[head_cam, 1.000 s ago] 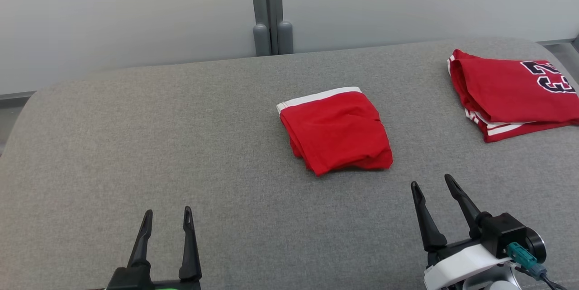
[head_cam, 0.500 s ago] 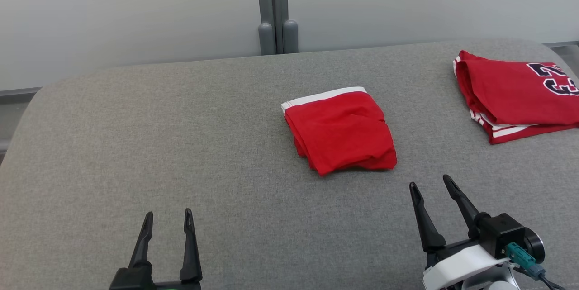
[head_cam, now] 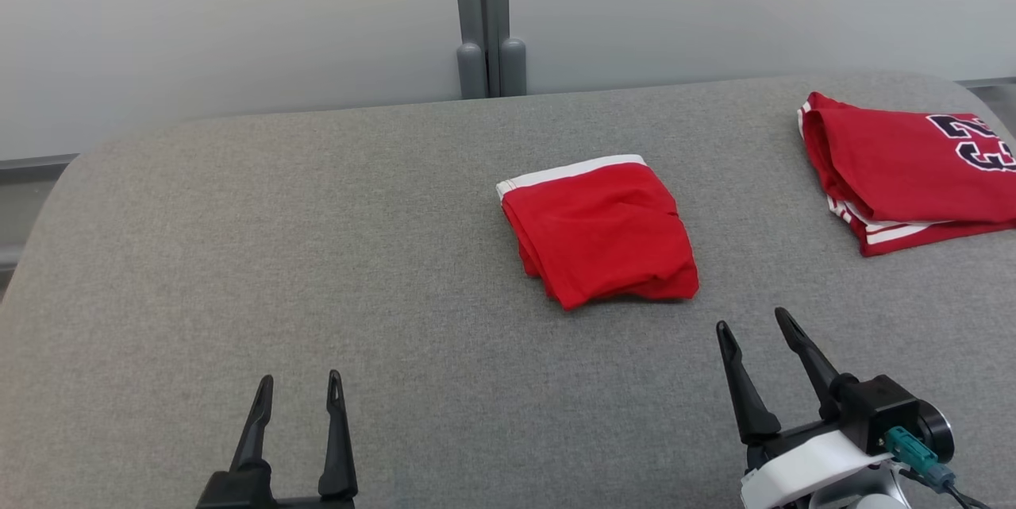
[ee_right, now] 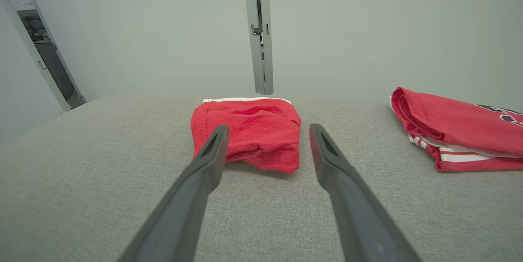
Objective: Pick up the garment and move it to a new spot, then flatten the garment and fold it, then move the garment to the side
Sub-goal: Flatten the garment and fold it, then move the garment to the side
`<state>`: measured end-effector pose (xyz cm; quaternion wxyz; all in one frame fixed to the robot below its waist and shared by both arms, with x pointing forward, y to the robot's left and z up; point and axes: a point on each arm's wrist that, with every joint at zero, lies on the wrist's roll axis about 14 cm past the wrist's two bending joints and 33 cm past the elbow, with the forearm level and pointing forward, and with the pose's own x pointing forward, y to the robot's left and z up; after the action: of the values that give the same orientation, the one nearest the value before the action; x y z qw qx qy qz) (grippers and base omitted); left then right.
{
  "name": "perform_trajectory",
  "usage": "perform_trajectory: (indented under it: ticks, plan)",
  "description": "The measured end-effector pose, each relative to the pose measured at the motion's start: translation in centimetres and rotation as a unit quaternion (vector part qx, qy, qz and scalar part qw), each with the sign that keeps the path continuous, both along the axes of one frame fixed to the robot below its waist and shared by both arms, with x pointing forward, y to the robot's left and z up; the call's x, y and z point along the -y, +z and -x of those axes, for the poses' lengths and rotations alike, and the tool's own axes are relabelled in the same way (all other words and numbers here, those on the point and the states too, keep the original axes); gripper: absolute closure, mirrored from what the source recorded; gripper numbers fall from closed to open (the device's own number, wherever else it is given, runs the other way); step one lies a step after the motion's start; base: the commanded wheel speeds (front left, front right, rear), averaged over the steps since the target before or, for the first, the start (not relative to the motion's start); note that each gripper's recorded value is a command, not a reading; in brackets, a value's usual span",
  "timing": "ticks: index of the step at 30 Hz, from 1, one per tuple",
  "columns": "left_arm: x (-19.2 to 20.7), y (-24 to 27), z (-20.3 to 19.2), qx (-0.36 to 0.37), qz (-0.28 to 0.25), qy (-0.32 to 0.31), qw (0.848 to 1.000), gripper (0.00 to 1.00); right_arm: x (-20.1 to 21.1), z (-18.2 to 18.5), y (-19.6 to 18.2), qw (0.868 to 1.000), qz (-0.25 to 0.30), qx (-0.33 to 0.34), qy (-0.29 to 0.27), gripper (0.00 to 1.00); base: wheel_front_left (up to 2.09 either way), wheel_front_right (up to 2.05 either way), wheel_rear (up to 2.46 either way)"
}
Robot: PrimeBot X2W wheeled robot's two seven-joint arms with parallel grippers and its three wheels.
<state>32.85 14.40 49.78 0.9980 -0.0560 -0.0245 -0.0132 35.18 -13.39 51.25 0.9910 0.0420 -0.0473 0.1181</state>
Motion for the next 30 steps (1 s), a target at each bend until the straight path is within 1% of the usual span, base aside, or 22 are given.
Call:
perform_trajectory:
  ticks: [18,23,25,30]
  plan:
    - [0.5,-0.5,0.2,-0.007,-0.004,-0.008,1.000,0.00,-0.9,0.0,-0.6,1.000,0.000,-0.010,0.016,0.00,0.00,0.00,0.00]
    - [0.7,-0.9,0.1,-0.015,-0.003,-0.011,1.000,0.00,-1.2,-0.9,-0.5,1.000,-0.009,-0.011,0.024,0.00,0.00,0.00,0.00]
    - [0.9,-1.0,-0.1,-0.017,-0.002,-0.013,1.000,0.00,-1.3,-1.8,-0.2,0.999,-0.017,-0.008,0.029,0.00,0.00,0.00,0.00]
    - [1.7,-0.9,-1.8,-0.015,0.001,-0.026,1.000,0.00,-1.1,-5.3,0.4,0.996,-0.077,-0.015,0.037,0.00,0.00,0.00,0.00]
